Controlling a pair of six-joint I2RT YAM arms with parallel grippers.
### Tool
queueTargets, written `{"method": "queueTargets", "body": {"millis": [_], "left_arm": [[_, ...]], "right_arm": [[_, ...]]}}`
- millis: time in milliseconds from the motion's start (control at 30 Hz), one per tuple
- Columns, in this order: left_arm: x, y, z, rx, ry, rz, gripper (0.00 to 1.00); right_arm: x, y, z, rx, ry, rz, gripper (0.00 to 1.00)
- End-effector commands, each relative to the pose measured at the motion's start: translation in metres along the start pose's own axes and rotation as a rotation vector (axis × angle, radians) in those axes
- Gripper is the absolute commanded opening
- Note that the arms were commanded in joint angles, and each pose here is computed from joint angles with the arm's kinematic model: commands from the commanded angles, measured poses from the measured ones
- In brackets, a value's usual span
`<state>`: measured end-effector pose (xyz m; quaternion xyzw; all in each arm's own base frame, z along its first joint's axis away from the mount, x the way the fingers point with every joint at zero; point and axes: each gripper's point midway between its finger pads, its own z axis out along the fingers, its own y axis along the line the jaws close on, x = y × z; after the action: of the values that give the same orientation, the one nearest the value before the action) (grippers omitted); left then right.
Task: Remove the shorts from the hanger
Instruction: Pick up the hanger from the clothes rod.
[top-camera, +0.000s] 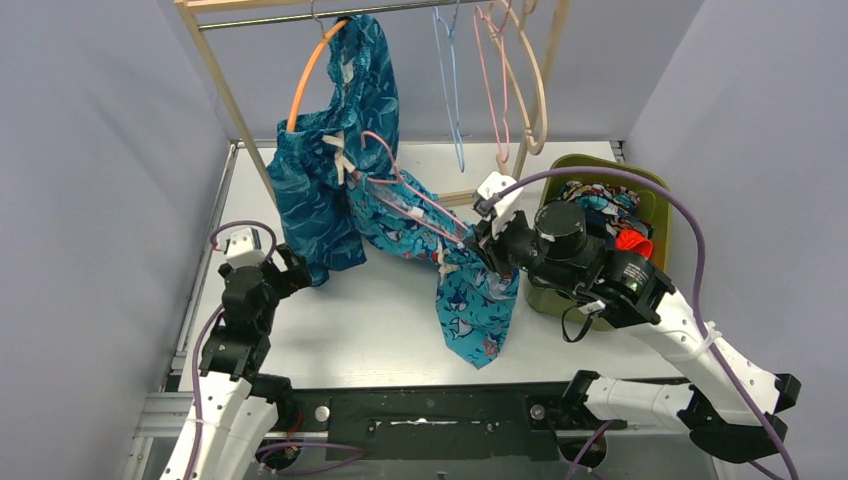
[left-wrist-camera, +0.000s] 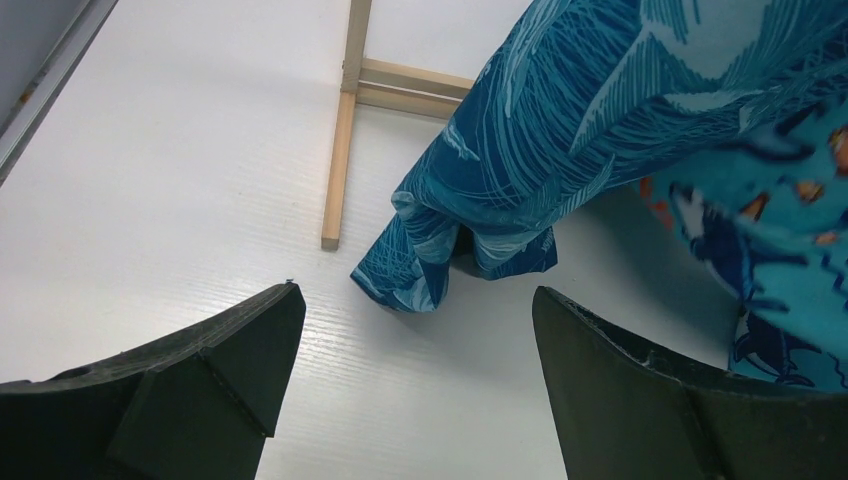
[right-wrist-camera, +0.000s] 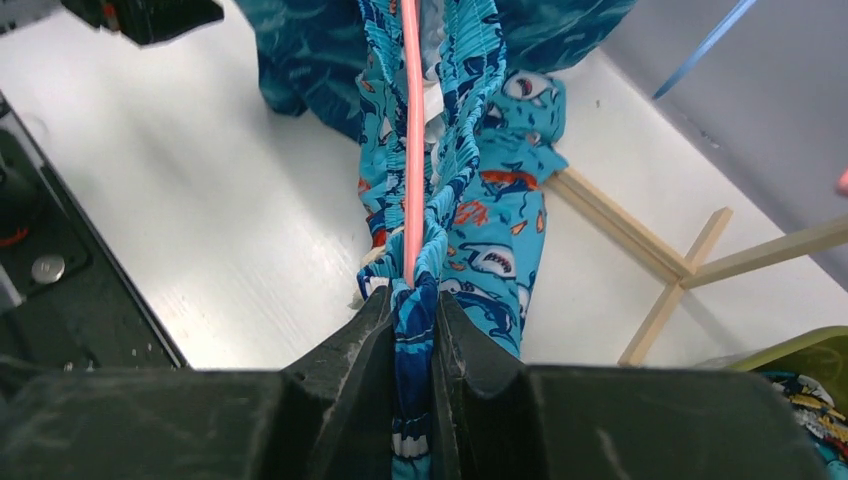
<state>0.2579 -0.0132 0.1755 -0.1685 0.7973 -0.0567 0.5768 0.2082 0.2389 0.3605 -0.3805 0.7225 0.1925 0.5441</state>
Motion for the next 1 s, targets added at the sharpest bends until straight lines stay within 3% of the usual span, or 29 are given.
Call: {"method": "queueTargets", "body": {"millis": [0,333,600,833,967], "left_arm": [[-0.018,-0.008,0.0,0.031,-0.053,-0.012,0.85],[-0.049,-0.006,-0.021,0.006,-0.118,-0.032,0.85],[-0.053,-0.074,-0.047,0.437,-0.184,0.003,0.83],[-0.048,-0.134,-0.079,0.8,-0.074,-0.163,0.7],[-0.05,-0.159,-0.09,0.94,0.018,-0.177,0.67]], "right_arm": [[0.009,0.008,-0.015,-0.08,0.002,-0.036,0.0],[0.032,0.02,-0.008,-0.301,0.045,0.027,0.0],[0.077,0.041,0.049,-0.568,0.219,0.203,0.0],[0.079,0.053,0.061,-0.647,0.22,0.259,0.0],[0.075,0.069,0.063,-0.668,0.203,0.271,0.0]]}}
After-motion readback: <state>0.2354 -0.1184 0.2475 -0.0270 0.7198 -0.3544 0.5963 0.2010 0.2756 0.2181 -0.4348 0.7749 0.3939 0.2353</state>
